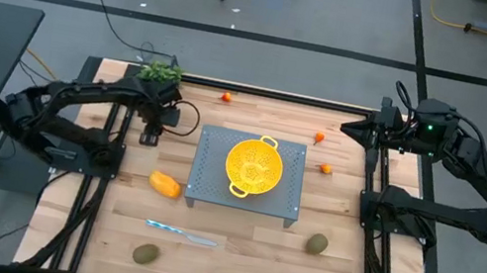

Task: Pick & Place Fruit
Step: Put the pear into the strainer bowl on the shelf

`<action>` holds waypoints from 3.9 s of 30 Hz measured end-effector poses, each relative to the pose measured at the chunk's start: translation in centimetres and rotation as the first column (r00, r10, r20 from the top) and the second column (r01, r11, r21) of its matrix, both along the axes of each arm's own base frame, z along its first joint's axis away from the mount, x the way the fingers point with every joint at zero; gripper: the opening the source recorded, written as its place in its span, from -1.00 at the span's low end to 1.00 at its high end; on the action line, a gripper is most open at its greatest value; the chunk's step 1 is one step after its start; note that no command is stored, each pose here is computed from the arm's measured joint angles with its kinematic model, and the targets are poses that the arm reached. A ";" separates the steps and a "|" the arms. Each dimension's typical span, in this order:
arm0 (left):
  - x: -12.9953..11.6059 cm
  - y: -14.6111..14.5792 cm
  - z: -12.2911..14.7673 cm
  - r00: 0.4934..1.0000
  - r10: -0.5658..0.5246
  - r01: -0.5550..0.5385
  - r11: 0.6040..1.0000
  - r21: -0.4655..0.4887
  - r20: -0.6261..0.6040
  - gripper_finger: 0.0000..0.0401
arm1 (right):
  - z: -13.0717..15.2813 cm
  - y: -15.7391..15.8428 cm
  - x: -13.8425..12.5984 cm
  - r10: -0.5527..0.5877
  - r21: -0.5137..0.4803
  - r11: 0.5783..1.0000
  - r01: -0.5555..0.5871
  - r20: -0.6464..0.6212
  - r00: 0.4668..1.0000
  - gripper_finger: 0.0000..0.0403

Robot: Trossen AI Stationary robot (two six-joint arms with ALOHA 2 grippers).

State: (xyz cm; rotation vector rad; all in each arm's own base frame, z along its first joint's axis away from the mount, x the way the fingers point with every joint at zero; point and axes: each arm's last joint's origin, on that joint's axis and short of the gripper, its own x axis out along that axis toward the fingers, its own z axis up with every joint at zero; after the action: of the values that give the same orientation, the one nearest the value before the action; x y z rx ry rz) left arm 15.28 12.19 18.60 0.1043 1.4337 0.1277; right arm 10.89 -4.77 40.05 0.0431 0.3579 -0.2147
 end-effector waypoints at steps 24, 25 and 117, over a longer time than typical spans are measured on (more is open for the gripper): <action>-0.8 -3.2 4.6 0.954 0.103 -0.116 0.993 0.029 0.280 -0.29 | 0.5 -0.1 0.2 0.002 -0.027 1.000 0.000 0.054 0.999 -0.76; -0.7 -3.3 5.0 0.947 0.104 -0.119 0.992 0.032 0.303 -0.29 | 0.5 -0.1 0.2 0.001 -0.027 1.000 0.000 0.054 0.999 -0.76; 7.1 -10.1 20.4 0.382 0.032 -0.063 0.998 -0.009 0.924 -0.29 | 0.5 -0.1 0.2 0.002 -0.023 1.000 -0.001 0.055 0.998 -0.76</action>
State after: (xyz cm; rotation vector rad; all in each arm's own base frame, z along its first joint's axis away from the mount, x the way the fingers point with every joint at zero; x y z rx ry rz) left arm 22.38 2.06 39.00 -0.0021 0.2594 0.2122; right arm 11.06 -4.84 40.60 0.0260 0.3009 -0.2160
